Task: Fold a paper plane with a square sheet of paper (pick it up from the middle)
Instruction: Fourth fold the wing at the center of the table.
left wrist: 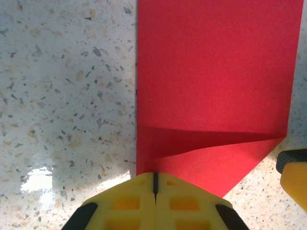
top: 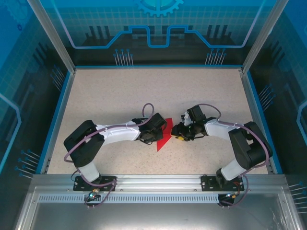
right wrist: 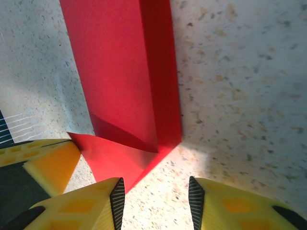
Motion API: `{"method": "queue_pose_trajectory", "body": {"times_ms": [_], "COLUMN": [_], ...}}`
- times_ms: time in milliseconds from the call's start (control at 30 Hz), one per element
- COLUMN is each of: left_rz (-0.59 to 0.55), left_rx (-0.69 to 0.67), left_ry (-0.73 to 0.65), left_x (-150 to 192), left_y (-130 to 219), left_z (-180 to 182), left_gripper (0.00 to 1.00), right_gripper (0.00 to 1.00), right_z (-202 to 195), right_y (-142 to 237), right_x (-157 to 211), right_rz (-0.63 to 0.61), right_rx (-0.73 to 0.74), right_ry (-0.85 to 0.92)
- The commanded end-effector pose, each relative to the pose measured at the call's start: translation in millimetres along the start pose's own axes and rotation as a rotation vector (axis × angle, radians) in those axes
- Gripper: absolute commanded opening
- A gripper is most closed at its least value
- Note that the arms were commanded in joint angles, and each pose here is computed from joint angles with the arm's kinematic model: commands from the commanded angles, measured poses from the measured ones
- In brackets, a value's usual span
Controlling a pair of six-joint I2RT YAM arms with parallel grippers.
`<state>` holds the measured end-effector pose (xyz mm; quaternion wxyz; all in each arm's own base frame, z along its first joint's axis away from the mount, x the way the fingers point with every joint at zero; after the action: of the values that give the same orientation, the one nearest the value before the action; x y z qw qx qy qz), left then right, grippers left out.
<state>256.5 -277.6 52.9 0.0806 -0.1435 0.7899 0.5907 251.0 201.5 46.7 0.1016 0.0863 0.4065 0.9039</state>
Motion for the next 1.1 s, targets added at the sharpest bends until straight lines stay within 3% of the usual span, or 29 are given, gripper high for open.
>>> {"method": "queue_pose_trajectory", "body": {"times_ms": [0,800,1067], "left_rz": [-0.002,0.017,0.016], "left_rx": [-0.05,-0.067,-0.068], "left_ry": [-0.019,-0.022,-0.025], "left_x": [-4.8,-0.2,-0.8], "left_y": [-4.1,-10.6,-9.4], "left_z": [5.5,10.7,10.4], "left_gripper": [0.04,0.03,0.03], "right_gripper": [0.42,0.38,0.24], "right_z": [10.9,15.2,28.7], "right_y": [-5.0,-20.1,-24.7], "right_x": [1.2,-6.9,-2.2], "right_rz": [0.024,0.028,0.07], "right_rx": [-0.014,0.011,-0.096], "right_ry": [0.007,-0.016,0.029]}}
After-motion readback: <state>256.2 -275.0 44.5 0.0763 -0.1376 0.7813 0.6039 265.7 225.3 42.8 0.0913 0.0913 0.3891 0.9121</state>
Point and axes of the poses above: each hand's point on the last joint's axis, 136 mm out from that joint toward the fingers, its own y axis back along the fingers, its own z axis along the line the jaws close on, x = y × z, the point moved 2 cm from there along y, back along the fingers, and after that the axes turned 7 degrees about -y, right-handed, at the moved point
